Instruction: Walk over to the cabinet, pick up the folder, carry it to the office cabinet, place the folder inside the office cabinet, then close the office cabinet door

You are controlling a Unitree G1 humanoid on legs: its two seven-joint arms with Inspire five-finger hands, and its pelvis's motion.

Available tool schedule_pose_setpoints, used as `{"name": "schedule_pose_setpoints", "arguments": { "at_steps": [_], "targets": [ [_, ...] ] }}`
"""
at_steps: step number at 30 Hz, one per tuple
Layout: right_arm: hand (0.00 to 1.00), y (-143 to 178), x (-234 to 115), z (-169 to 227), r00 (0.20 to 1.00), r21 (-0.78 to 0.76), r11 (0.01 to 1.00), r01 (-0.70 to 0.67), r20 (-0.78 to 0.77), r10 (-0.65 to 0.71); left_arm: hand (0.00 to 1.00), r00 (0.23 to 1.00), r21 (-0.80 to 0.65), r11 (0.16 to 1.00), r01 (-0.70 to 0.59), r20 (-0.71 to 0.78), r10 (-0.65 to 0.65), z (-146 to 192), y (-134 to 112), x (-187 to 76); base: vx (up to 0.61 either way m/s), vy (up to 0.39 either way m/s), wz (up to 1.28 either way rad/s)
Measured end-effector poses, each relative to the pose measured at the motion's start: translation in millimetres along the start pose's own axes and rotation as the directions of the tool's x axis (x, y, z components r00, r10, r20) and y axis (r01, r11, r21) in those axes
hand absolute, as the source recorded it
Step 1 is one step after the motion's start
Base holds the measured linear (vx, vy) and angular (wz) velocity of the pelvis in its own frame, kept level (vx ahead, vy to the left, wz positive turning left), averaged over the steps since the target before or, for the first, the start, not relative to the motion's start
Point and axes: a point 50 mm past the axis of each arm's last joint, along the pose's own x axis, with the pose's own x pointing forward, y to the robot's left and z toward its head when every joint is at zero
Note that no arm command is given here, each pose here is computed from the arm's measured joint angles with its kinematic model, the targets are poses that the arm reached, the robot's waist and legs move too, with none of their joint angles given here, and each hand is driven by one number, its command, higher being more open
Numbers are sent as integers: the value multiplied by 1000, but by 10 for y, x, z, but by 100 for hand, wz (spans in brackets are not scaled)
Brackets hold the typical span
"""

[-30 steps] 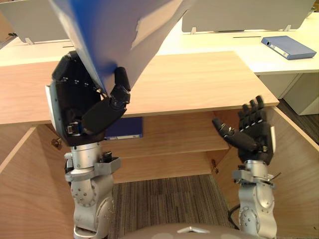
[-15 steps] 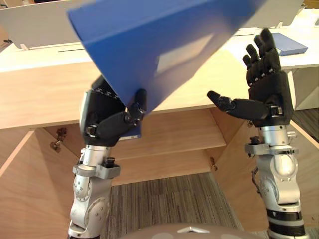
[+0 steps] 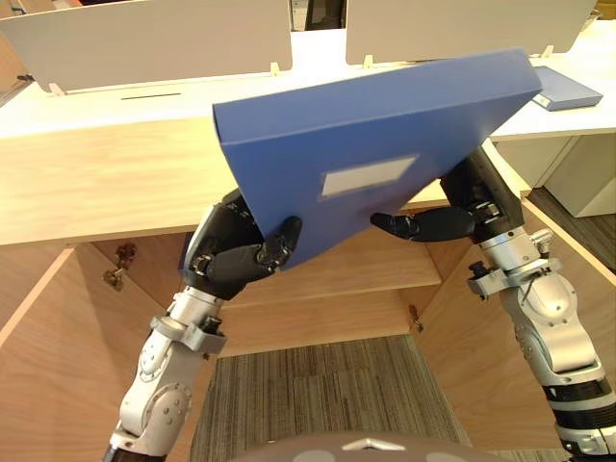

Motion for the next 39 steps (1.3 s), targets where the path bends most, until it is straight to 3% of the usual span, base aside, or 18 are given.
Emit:
{"name": "schedule_pose_setpoints", "arguments": {
  "at_steps": [1,2,9,17,18,25,31,35,39],
  "targets": [
    [100,-3,1,-12,1000,9,1000,-6,-5,7,0,1000,-1,1000,7,-4,-7,-1,5,-2,-12,-17,4],
    [0,7,3,-34,1000,12,1000,-18,-16,18,0,1000,-3,1000,16,-12,-16,1,11,-4,-11,-19,5],
    [0,32,0,-219,991,21,997,-77,-111,79,0,997,-19,1000,-19,-74,17,-110,134,-43,-6,-10,3],
    [0,69,6,-238,987,37,994,-108,-114,111,0,997,-4,998,-56,-56,55,-93,213,15,-18,-3,0],
    [0,81,12,-240,988,41,994,-103,-110,107,100,997,-15,998,-59,-53,58,-114,200,19,-32,-2,1],
    [0,230,42,-270,992,87,992,-87,-82,94,100,992,50,991,-124,40,122,-48,229,28,-34,-4,3],
    [0,377,127,-104,999,138,990,-18,37,13,100,964,129,961,-244,144,225,3,181,56,-26,-2,6],
    [0,347,150,37,983,190,975,119,114,-142,100,923,180,925,-334,262,283,145,117,40,-12,0,5],
    [0,283,128,132,955,225,952,209,163,-249,100,812,208,825,-525,412,413,329,188,-98,1,-6,8]
  ]
}}
